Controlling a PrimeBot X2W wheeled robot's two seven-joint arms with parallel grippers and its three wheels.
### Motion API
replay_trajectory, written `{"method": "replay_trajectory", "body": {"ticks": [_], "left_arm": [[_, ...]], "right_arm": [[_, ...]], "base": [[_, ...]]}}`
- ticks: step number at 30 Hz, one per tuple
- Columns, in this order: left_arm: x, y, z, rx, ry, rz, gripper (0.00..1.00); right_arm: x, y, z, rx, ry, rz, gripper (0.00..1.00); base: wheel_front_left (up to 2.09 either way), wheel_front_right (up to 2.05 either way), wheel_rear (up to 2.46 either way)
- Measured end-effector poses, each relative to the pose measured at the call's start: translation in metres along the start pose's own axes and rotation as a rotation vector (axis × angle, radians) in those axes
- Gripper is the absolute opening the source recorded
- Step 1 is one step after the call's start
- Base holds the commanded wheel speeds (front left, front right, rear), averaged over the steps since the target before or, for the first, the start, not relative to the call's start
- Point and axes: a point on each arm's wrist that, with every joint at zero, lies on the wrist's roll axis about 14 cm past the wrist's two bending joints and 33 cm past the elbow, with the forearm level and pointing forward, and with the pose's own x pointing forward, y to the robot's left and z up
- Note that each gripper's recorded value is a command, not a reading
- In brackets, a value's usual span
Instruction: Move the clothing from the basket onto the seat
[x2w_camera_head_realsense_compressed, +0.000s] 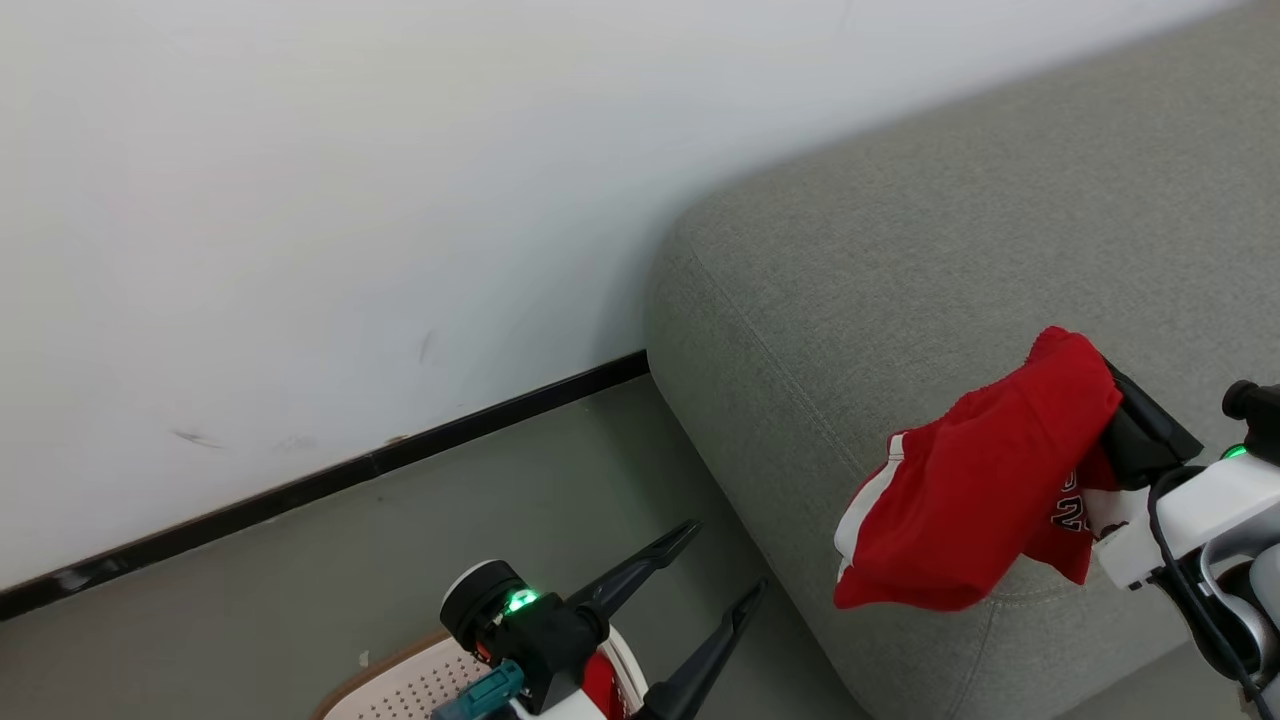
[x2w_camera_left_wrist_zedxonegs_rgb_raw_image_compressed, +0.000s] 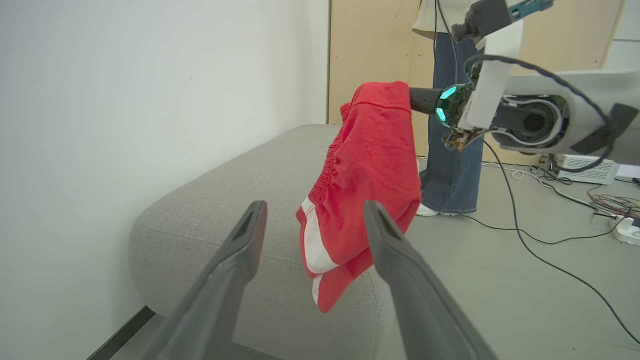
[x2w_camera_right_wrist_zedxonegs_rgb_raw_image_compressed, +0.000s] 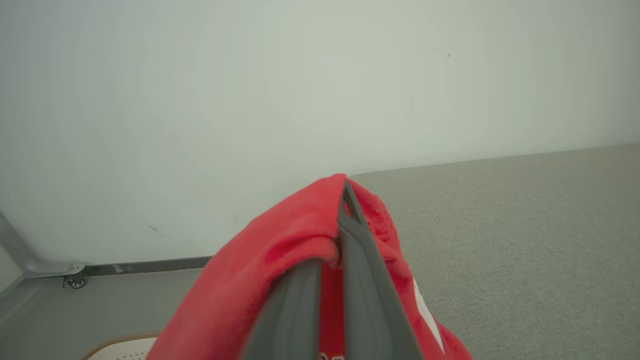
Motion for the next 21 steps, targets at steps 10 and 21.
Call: {"method": "replay_trajectory", "body": {"ticks": [10,21], "left_arm": [[0.009,-0.009,0.005,-0.033,-0.028,-0.040,1.00],[0.005,0.016,0.003,-0.028,-0.038,0.009,1.00]], "right_arm": [[-0.008,-0.019,0.002,-0.008,0.003,-0.061,0.00],[0.042,-0.059,0.028,-0.072,-0.001,-0.123,0.00]], "base": [[0.00,0.00,0.00],[0.00,0.00,0.00]]}}
